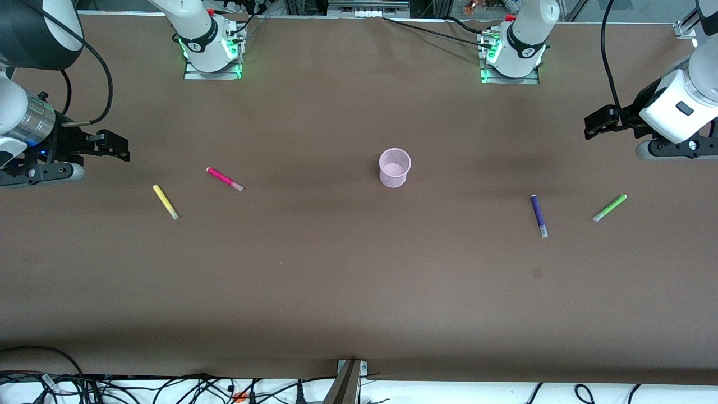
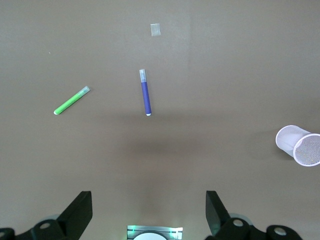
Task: Organize pens into pink holder with both arms
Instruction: 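Move the right gripper down toward the pink highlighter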
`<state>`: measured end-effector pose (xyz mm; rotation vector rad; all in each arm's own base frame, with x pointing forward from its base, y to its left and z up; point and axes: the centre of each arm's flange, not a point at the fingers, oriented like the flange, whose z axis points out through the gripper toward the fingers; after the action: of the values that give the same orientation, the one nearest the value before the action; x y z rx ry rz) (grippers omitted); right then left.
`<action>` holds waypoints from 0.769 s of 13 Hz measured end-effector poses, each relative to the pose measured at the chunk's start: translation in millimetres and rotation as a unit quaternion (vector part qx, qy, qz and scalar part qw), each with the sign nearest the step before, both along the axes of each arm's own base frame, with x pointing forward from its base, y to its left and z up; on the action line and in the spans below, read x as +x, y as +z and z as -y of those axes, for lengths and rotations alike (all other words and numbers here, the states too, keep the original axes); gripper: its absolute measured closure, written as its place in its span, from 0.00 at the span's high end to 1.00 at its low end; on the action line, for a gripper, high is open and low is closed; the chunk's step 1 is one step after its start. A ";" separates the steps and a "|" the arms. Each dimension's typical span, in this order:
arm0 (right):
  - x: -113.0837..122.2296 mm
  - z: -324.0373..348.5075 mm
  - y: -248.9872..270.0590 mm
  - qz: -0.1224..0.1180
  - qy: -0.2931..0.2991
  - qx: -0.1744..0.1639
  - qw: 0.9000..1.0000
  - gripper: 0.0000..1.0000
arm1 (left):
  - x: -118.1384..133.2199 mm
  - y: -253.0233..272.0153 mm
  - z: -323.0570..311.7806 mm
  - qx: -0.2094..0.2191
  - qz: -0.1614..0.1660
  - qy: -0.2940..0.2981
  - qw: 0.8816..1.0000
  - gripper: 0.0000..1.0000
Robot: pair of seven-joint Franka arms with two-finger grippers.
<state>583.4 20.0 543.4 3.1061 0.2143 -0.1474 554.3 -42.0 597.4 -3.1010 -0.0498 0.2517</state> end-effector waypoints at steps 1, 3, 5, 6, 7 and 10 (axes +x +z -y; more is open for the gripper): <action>-0.5 0.4 2.0 0.001 0.002 -0.001 1.000 1.00 | 0.0 0.0 -0.1 0.000 0.000 0.000 1.000 1.00; 2.5 0.7 13.0 0.014 0.014 -0.003 1.000 1.00 | 0.1 0.0 -0.9 0.000 0.000 0.001 1.000 1.00; 6.0 -0.3 19.2 0.020 0.023 -0.002 1.000 1.00 | -0.2 -0.2 -1.5 0.000 -0.001 0.001 1.000 1.00; 6.9 -2.4 16.6 0.017 0.028 -0.002 0.999 1.00 | -0.3 -0.3 -1.6 0.000 -0.002 0.001 1.000 1.00; 7.2 -8.4 12.1 0.010 0.037 -0.001 0.999 1.00 | -0.4 -0.3 -1.7 0.000 -0.002 0.002 1.000 1.00; 3.8 -48.1 -17.9 -0.039 0.070 -0.003 0.997 1.00 | -0.6 -0.5 -2.0 0.000 -0.003 0.002 1.000 1.00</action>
<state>587.2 68.1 525.5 3.0673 0.4319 -0.2669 553.7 -40.0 596.9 -3.0996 -0.0553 0.2619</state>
